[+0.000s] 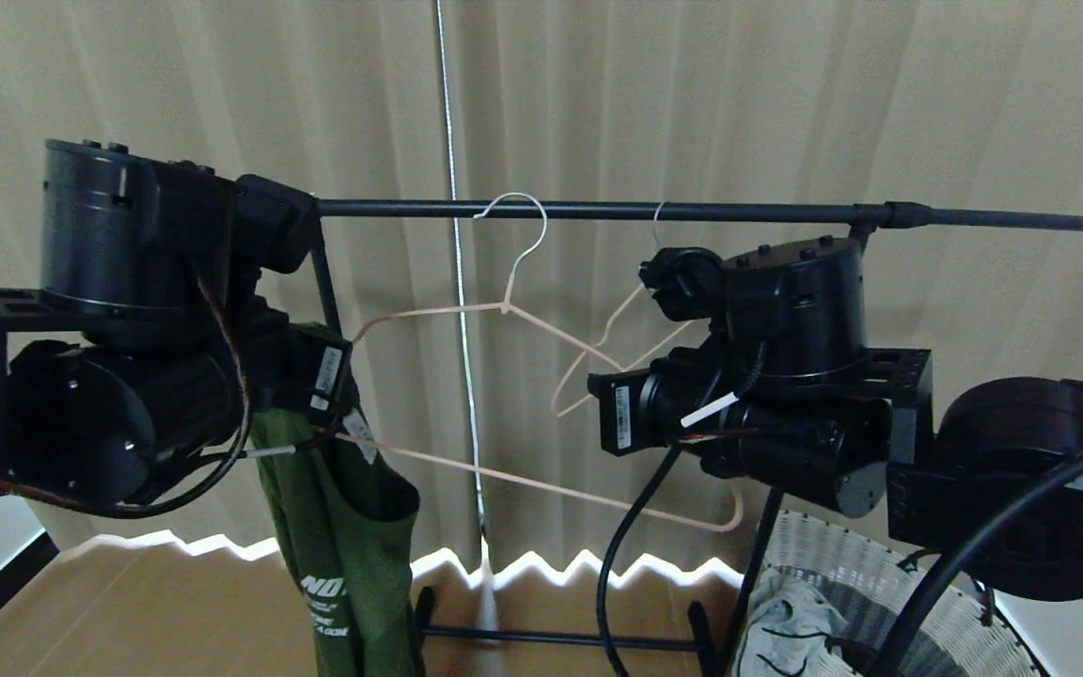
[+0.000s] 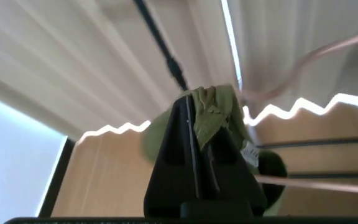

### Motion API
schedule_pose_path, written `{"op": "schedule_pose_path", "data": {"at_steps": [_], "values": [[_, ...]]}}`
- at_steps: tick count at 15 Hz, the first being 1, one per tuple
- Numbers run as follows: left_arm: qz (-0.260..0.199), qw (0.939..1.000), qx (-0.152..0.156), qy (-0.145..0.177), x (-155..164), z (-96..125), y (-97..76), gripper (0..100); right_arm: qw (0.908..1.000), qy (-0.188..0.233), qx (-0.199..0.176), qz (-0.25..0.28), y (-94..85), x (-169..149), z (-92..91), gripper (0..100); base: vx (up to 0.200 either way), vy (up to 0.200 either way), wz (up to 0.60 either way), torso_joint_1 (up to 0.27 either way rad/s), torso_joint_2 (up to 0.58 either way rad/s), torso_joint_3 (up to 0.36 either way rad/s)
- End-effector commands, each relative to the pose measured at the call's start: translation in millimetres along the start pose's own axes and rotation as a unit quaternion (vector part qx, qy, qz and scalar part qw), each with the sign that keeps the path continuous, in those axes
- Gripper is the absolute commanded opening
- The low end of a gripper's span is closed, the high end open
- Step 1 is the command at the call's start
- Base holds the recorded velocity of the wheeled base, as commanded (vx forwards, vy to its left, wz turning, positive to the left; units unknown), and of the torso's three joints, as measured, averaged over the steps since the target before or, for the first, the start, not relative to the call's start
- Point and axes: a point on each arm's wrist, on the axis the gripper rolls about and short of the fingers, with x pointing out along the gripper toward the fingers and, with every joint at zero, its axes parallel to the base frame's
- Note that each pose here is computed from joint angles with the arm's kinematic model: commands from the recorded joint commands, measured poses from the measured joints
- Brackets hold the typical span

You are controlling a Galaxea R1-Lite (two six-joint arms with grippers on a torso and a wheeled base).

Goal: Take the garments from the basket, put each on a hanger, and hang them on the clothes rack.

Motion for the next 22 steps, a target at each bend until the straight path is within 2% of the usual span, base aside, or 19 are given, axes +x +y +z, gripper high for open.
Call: {"op": "schedule_pose_path", "data": {"at_steps": [1,4,5,7,8,10,12,16,19,21,22], "values": [[-0.004,0.9999,-0.014,0.001,13,8,-12.0,0,0.9999,0.009,-0.006,0.008,7.0,4,-6.3,0,0.000,0.000,0.00,0.000,0.00,0.000],[-0.004,0.9990,-0.044,-0.004,23,18,-18.4,0,0.9997,0.016,-0.010,0.015,13.4,6,-11.8,0,0.000,0.000,0.00,0.000,0.00,0.000],[-0.004,0.9990,-0.044,-0.004,23,18,-18.4,0,0.9997,0.016,-0.010,0.015,13.4,6,-11.8,0,0.000,0.000,0.00,0.000,0.00,0.000],[0.002,0.9971,-0.074,-0.020,27,32,-15.9,0,0.9992,0.024,-0.017,0.028,24.1,-1,-18.7,0,0.000,0.000,0.00,0.000,0.00,0.000],[0.006,0.9964,-0.081,-0.024,27,35,-13.1,0,0.9993,0.024,-0.021,0.018,26.4,-2,-22.5,0,0.000,0.000,0.00,0.000,0.00,0.000],[0.015,0.9963,-0.082,-0.019,30,34,-7.3,0,0.9989,0.021,-0.028,-0.030,23.4,0,-28.4,0,0.000,0.000,0.00,0.000,0.00,0.000],[0.028,0.9958,-0.086,-0.016,30,32,2.8,0,0.9966,0.014,-0.026,-0.077,9.6,0,-27.3,0,0.000,0.000,0.00,0.000,0.00,0.000],[0.044,0.9959,-0.078,0.002,29,18,14.5,0,0.9923,-0.015,-0.012,-0.122,-15.4,-5,-10.3,0,0.000,0.000,0.00,0.000,0.00,0.000],[0.033,0.9965,-0.077,-0.003,24,17,9.3,0,0.9922,-0.023,-0.013,-0.122,-15.5,-5,-4.8,0,0.000,0.000,0.00,0.000,0.00,0.000],[0.008,0.9972,-0.073,-0.013,16,21,-3.8,0,0.9926,-0.024,-0.014,-0.118,-12.6,-1,-4.3,0,0.000,0.000,0.00,0.000,0.00,0.000],[0.008,0.9972,-0.073,-0.013,16,21,-3.8,0,0.9926,-0.024,-0.014,-0.118,-12.6,-1,-4.3,0,0.000,0.000,0.00,0.000,0.00,0.000]]}}
